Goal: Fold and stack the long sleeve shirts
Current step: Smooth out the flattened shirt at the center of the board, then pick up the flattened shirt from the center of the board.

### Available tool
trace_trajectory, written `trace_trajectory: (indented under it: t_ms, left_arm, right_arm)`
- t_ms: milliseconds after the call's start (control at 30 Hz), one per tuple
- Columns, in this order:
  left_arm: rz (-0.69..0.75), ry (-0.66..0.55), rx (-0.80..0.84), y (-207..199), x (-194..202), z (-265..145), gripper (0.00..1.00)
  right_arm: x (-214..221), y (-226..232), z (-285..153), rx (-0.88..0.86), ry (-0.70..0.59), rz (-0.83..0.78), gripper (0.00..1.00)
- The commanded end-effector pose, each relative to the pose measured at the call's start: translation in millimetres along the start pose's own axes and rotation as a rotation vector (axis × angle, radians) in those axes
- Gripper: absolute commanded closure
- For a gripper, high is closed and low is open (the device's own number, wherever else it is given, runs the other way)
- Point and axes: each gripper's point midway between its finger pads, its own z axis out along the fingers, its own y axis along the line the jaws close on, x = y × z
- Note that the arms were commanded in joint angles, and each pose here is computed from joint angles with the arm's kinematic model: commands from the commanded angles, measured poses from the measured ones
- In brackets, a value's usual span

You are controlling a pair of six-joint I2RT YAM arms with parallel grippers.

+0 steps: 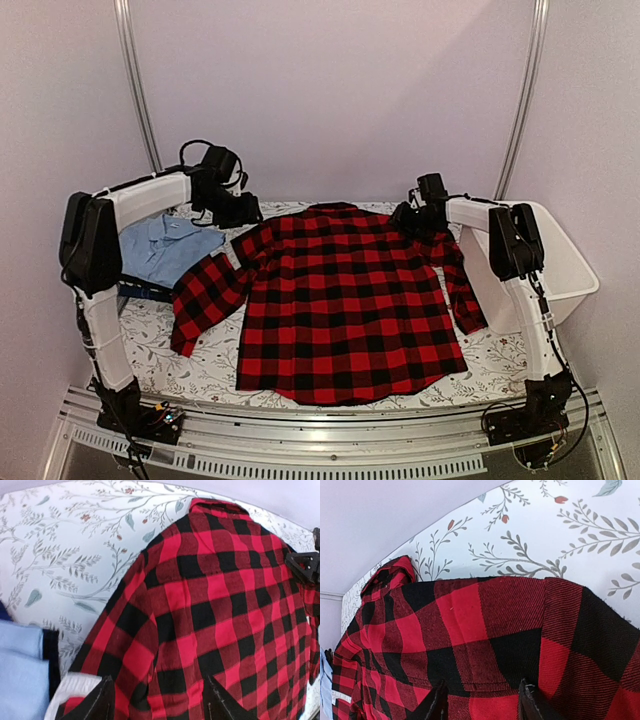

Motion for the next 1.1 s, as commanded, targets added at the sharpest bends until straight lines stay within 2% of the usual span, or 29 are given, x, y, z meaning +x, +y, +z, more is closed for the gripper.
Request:
trace_trajectory:
  t_ms: [0, 200, 300, 500, 867, 1067]
  left_arm:
    - [-0.081, -0.092, 0.02, 3.8, 16.6, -47.6, 0.4]
    - [-0.214, -0.118, -0.051, 37.1, 83.9, -89.7, 0.39]
    - [-0.291, -0.175, -0.124, 60.9, 109.7, -114.1, 0.35]
    - [-0.461, -0.192, -0.21, 94.0, 162.1, -125.7, 0.31]
    - [-0.674, -0.195, -0.337, 141.7, 233.5, -126.6, 0.27]
    - [-0.73, -0.188, -0.267, 148.9, 255.3, -114.5, 0.28]
  right_arm:
    - [14.3, 16.8, -5.3, -0.008, 0.037, -0.072, 0.48]
    - [11.0, 82.3, -37.3, -0.073, -0.016, -0.236, 0.37]
    - [10.5, 115.4, -58.8, -0.111, -0.048, -0.306, 0.3]
    - [24.3, 169.6, -103.0, -0.197, -0.119, -0.413, 0.12]
    - [57.7, 238.8, -198.3, -0.364, -0.241, -0.531, 0.03]
    - [77.3, 257.0, -234.7, -0.422, -0.286, -0.575, 0.03]
